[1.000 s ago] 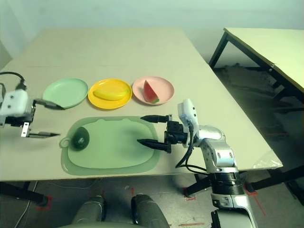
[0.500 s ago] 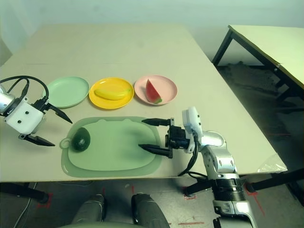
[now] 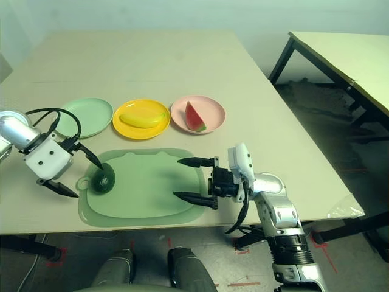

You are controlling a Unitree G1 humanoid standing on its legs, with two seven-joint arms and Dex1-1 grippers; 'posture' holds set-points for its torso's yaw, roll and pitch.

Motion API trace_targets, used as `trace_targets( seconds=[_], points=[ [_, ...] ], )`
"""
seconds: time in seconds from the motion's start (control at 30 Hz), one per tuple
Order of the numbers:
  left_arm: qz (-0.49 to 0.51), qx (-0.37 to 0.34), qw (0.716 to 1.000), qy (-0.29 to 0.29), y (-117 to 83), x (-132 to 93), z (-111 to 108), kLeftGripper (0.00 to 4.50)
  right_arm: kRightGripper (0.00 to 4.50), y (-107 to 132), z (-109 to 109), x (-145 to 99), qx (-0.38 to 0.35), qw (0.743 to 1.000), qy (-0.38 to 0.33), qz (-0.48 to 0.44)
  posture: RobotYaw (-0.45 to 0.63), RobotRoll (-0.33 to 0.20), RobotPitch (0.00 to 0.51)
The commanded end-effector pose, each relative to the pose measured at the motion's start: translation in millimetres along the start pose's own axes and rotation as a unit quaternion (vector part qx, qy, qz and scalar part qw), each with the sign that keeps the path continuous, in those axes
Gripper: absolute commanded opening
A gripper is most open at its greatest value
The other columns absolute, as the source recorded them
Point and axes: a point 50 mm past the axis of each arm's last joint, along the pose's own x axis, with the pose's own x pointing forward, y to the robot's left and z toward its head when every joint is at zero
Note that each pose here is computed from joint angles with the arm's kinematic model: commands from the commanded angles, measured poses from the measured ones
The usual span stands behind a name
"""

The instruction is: Place the fruits into color-matched plates.

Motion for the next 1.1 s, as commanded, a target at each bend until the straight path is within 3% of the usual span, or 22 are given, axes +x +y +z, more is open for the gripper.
trace_targets(
  seconds=[0.03,1.1],
  points=[
    [-0.02,0.014,1.0,0.01,2.8,4.0,-1.7,4.5,4.44,1.3,-0.6,1.0,-0.005,1.0,0.012,0.005,-0.03,0.0,0.101],
    [-0.059,0.047,0.997,0.024,12.2,30.1,-15.2,4.5,4.44,10.4,-1.3,5.6,0.0,1.0,0.019,0.019,-0.05,0.0,0.1]
  ],
)
